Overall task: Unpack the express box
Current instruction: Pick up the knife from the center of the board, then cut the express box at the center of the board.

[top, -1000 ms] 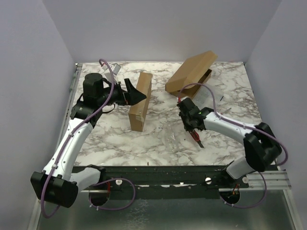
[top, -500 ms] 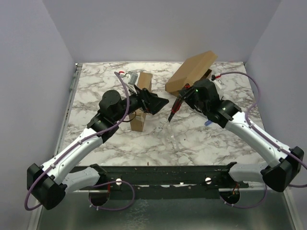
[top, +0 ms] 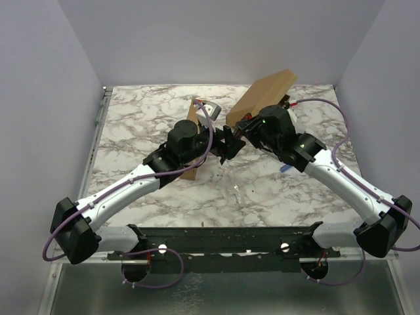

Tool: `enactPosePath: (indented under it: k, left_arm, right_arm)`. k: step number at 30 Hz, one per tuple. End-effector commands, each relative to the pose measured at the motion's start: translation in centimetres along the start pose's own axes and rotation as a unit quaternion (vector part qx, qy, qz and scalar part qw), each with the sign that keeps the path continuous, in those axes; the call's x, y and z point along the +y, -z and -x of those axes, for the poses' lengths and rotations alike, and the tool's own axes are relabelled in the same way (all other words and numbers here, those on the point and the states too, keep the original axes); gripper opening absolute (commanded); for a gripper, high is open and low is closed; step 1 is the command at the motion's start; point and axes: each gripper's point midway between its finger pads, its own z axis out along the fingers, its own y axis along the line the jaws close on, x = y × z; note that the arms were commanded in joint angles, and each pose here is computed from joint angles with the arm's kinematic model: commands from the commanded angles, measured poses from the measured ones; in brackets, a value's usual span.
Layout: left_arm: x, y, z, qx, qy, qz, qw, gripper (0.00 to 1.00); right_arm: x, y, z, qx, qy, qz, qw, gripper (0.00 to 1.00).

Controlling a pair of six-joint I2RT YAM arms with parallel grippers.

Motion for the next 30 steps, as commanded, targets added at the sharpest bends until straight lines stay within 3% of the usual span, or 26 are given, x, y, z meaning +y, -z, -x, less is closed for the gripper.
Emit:
enactPosePath:
  k: [1, 4, 10, 12, 13, 14, 16, 18, 19, 22, 27, 30]
  left_arm:
    - [2.5, -0.6, -1.4, 0.028, -0.003, 0.066, 0.997, 0.83]
    - [2.6, -0.8, -1.8, 0.031, 0.007, 0.066, 0.997, 0.80]
    - [1.0, -2.0, -3.8, 0.068, 0.038, 0.016, 0.997, 0.53]
    - [0.5, -2.3, -4.3, 0.080, 0.047, -0.002, 0.996, 0.38]
    - [0.3, -2.4, -4.4, 0.085, 0.048, -0.008, 0.995, 0.27]
    - [0.2, -2.4, -4.4, 0.086, 0.051, -0.012, 0.995, 0.17]
    - [0.0, -2.2, -4.0, 0.085, 0.061, -0.019, 0.994, 0.00]
    - [-0.5, -1.5, -3.7, 0.086, 0.076, -0.051, 0.992, 0.00]
    - [-0.8, -1.1, -3.2, 0.083, 0.085, -0.072, 0.990, 0.00]
    - [-2.0, 0.6, -1.6, 0.061, 0.107, -0.140, 0.983, 0.00]
    - [-4.2, 3.3, 0.9, 0.023, 0.088, -0.209, 0.974, 0.00]
    - [-5.1, 4.2, 1.2, 0.024, 0.079, -0.232, 0.969, 0.00]
  right_arm:
    - [2.1, 1.4, 0.4, -0.001, -0.005, 0.034, 0.999, 0.00]
    - [2.1, 1.8, 0.4, -0.001, 0.001, 0.039, 0.999, 0.00]
    - [2.7, 2.6, 0.4, -0.004, 0.017, 0.079, 0.997, 0.00]
    - [3.6, 3.1, 0.5, -0.006, 0.034, 0.113, 0.993, 0.00]
    - [4.3, 3.4, 0.4, -0.005, 0.057, 0.139, 0.989, 0.05]
    - [4.9, 3.8, 0.0, 0.003, 0.083, 0.165, 0.983, 0.15]
    - [5.7, 4.5, -0.8, 0.014, 0.149, 0.209, 0.967, 0.57]
    - [5.9, 5.5, -1.0, 0.015, 0.211, 0.235, 0.949, 0.92]
    - [6.0, 6.1, -0.8, 0.008, 0.236, 0.250, 0.939, 0.98]
    - [6.7, 8.1, -1.4, 0.005, 0.295, 0.318, 0.901, 1.00]
    - [7.6, 8.8, -3.0, 0.060, 0.311, 0.363, 0.876, 1.00]
    - [9.4, 10.6, -4.6, 0.089, 0.318, 0.442, 0.834, 1.00]
